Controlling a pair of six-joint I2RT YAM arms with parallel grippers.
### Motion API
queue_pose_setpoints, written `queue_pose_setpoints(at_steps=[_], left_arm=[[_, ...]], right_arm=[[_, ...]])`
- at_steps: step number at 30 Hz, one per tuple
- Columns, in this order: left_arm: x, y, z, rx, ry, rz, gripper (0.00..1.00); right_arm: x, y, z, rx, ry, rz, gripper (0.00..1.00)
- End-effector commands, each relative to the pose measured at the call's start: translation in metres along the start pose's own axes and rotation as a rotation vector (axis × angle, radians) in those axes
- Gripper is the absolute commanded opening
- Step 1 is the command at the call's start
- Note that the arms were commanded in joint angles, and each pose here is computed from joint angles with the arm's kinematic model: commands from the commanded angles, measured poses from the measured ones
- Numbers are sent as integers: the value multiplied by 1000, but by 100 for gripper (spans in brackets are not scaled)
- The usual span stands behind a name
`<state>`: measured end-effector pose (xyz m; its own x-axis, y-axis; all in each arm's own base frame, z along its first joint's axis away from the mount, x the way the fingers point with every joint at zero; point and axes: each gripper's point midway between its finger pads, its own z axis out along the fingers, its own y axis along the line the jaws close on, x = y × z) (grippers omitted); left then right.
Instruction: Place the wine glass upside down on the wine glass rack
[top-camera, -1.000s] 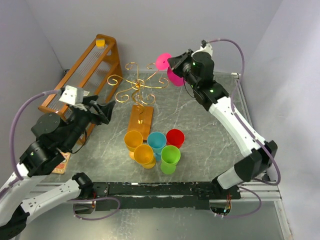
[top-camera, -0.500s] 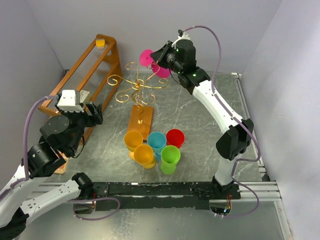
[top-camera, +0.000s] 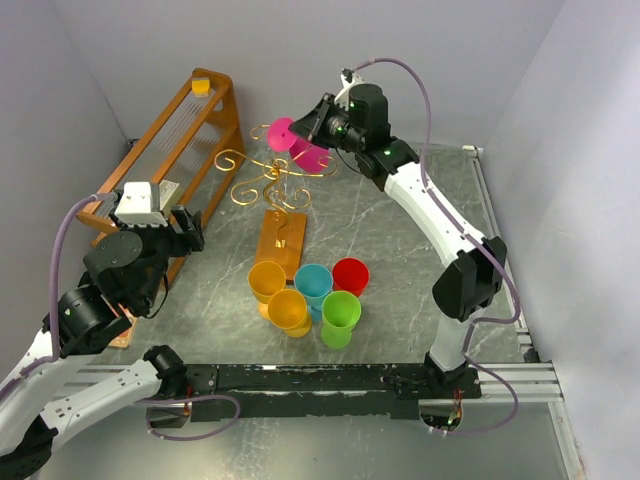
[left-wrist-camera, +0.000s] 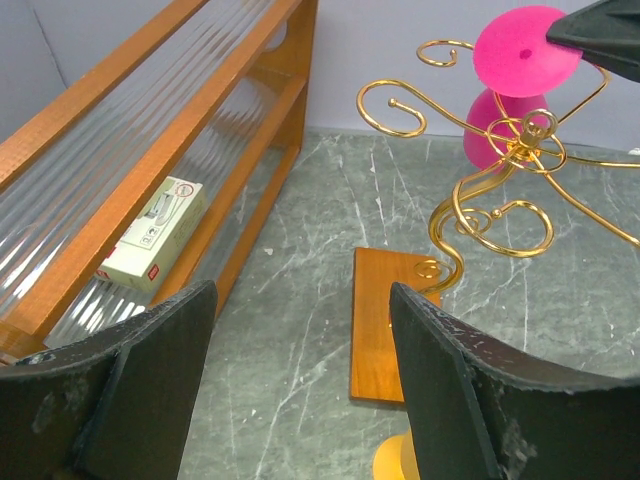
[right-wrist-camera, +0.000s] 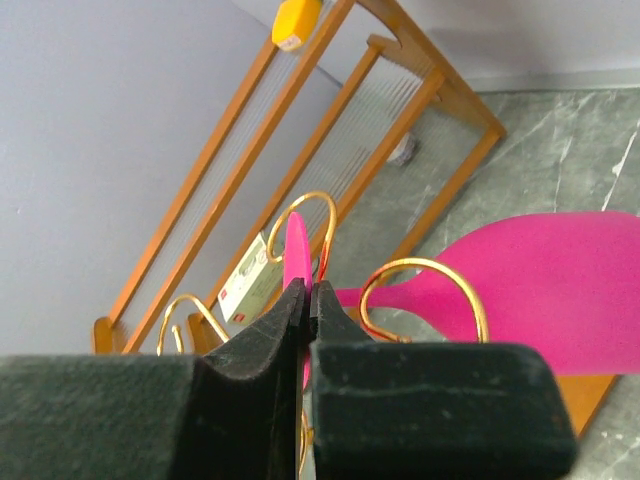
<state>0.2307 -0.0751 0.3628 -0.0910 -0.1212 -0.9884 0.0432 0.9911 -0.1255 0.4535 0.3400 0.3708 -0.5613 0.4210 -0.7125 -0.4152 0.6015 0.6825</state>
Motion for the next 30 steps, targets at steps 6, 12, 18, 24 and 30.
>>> queue_pose_setpoints(at_steps=[6, 12, 18, 24, 30], left_arm=[[5, 4, -4, -10, 19, -15, 80], [9, 2, -4, 2, 31, -19, 81], [17, -4, -1, 25, 54, 0, 81], [23, -11, 3, 45, 65, 30, 81], [24, -19, 6, 85, 57, 56, 81]], right_arm=[[-7, 24, -40, -46, -11, -6, 0], [-8, 5, -47, 41, -61, 1, 0], [-17, -10, -54, 138, -130, -9, 0], [-26, -15, -58, 175, -195, 4, 0], [-36, -14, -56, 176, -249, 19, 0]])
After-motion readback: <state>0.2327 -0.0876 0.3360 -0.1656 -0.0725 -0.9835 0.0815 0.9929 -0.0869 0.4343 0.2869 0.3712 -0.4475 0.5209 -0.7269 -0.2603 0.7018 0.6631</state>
